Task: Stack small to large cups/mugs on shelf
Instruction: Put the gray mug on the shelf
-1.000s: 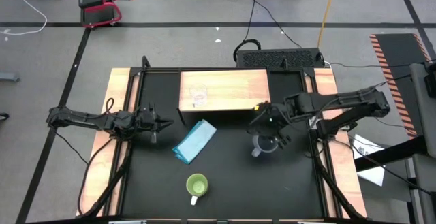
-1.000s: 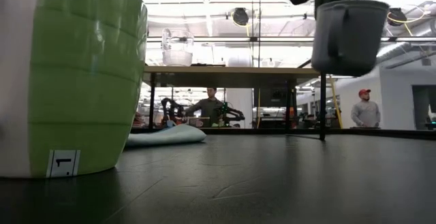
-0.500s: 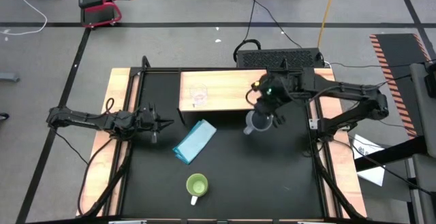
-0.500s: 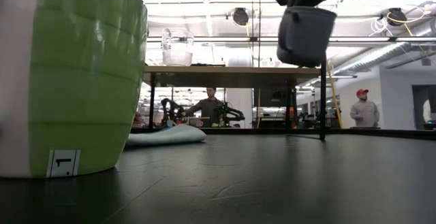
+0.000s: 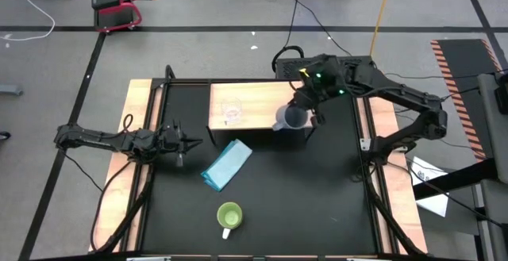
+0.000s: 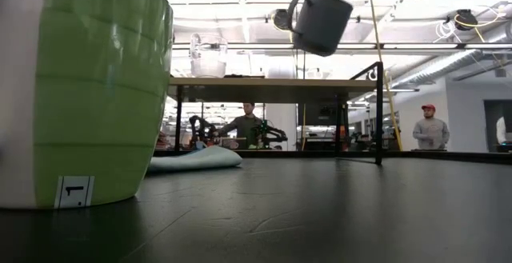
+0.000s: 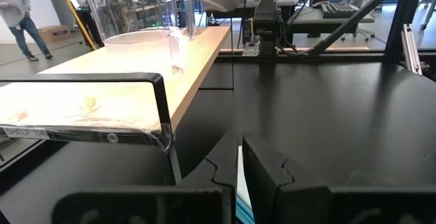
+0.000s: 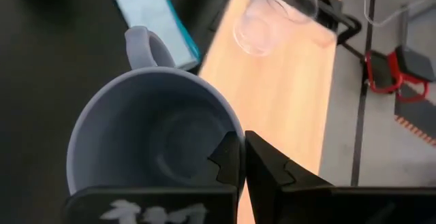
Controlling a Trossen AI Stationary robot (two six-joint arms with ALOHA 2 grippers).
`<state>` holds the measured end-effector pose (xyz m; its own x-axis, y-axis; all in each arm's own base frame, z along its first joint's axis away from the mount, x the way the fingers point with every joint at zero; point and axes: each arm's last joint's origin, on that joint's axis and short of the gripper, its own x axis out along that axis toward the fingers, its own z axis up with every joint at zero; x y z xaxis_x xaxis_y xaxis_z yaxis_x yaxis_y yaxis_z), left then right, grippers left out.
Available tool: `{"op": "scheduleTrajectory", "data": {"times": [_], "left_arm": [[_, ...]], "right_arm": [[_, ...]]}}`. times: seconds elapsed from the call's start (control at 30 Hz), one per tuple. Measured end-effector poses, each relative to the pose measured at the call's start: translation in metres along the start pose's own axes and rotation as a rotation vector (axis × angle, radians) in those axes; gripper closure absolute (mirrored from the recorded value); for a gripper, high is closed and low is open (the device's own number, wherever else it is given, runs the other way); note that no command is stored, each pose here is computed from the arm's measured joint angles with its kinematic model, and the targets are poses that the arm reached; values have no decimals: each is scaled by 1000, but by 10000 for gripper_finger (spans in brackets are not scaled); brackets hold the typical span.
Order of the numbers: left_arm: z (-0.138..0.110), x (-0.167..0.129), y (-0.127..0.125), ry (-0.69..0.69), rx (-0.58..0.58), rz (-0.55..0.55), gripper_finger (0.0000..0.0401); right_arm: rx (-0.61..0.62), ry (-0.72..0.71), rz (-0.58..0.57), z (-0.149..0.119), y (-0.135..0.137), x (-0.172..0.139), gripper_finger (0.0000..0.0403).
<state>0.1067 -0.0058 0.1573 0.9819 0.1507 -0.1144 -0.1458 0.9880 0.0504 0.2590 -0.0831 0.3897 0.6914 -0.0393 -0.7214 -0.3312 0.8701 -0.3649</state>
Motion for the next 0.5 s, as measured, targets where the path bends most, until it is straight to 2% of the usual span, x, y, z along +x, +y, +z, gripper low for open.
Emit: {"op": "scheduleTrajectory", "data": {"times": [0.2, 0.5], "left_arm": [[0, 0, 0, 1, 4, 1, 375], [0, 0, 0, 1, 9, 1, 375]], "right_arm": [[3, 3, 77, 12, -15, 17, 401], [-44, 3, 111, 30, -35, 31, 401]]}}
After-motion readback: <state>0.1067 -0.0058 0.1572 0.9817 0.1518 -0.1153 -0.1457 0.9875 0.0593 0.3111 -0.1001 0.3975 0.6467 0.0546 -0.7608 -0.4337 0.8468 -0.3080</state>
